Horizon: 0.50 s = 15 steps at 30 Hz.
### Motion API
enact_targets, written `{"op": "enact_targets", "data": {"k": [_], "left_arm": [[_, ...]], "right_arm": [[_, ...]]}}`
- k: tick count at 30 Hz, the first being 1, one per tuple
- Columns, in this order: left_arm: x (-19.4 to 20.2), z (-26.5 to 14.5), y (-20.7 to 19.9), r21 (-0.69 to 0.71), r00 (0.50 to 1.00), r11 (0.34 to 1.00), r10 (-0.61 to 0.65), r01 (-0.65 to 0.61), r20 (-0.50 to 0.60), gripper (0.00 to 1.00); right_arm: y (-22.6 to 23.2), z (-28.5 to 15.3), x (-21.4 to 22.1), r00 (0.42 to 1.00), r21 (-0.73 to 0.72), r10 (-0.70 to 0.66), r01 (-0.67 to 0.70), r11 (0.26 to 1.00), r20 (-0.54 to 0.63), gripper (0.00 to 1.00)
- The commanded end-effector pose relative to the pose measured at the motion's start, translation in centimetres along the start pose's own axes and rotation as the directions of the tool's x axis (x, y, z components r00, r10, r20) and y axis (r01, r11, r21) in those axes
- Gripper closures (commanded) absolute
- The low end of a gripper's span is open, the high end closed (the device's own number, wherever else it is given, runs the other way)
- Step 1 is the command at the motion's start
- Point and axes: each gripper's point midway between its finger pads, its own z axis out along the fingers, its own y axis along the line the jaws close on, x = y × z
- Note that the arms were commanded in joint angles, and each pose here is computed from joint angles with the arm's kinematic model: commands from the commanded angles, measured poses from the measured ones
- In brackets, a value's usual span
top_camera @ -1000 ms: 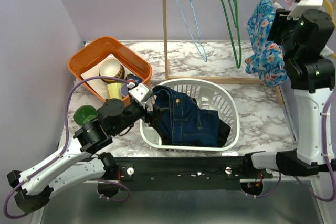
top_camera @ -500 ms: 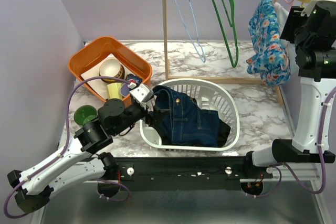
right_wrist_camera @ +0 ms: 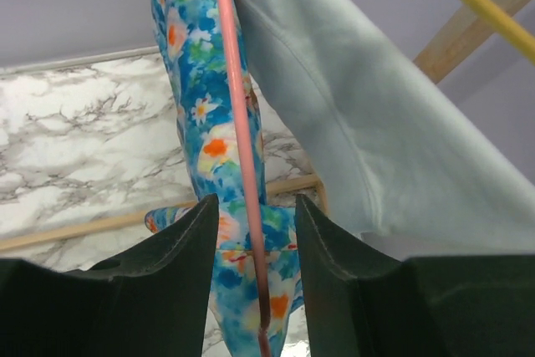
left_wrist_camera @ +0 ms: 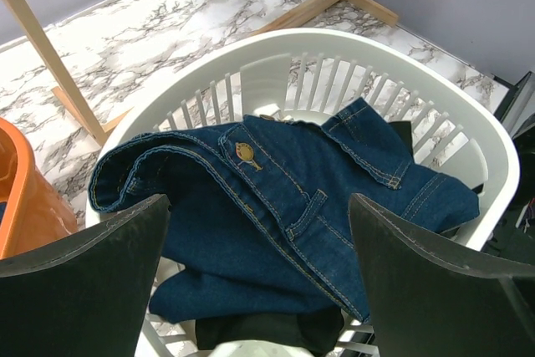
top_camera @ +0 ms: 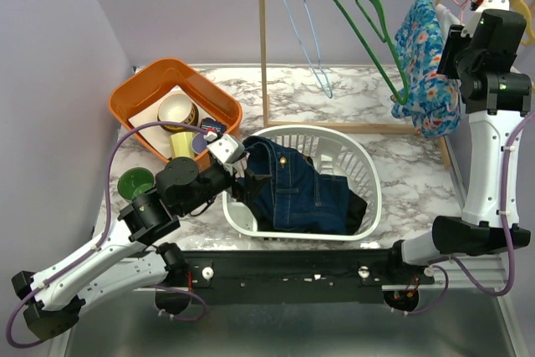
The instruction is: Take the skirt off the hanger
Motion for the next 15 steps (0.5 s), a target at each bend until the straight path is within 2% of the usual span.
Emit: {"op": "enact_targets", "data": {"k": [1,7,15], "left_arm": [[-0.1,0.0,-0.6,0.029,1.0,1.0,-0.005,0.004,0.014,0.01],[0.0,0.1,-0.6,0.03,1.0,1.0,-0.003,0.003,0.009,0.01],[0.0,0.3,-0.8,0.039,1.0,0.999,-0.008,0.007,0.008,0.01]], "right_arm": [[0.8,0.3,0.0,1.0,-0.052,0.005,-0.005,0.999,0.01,0.62],[0.1,-1.6,-2.9,0.993,-0.047,-0.011,0.017,0.999,0.12,0.99],[-0.5,-3.9,-6.9,0.962,-0.044,-0.03,0.044,0.998,0.273,0.99]]}}
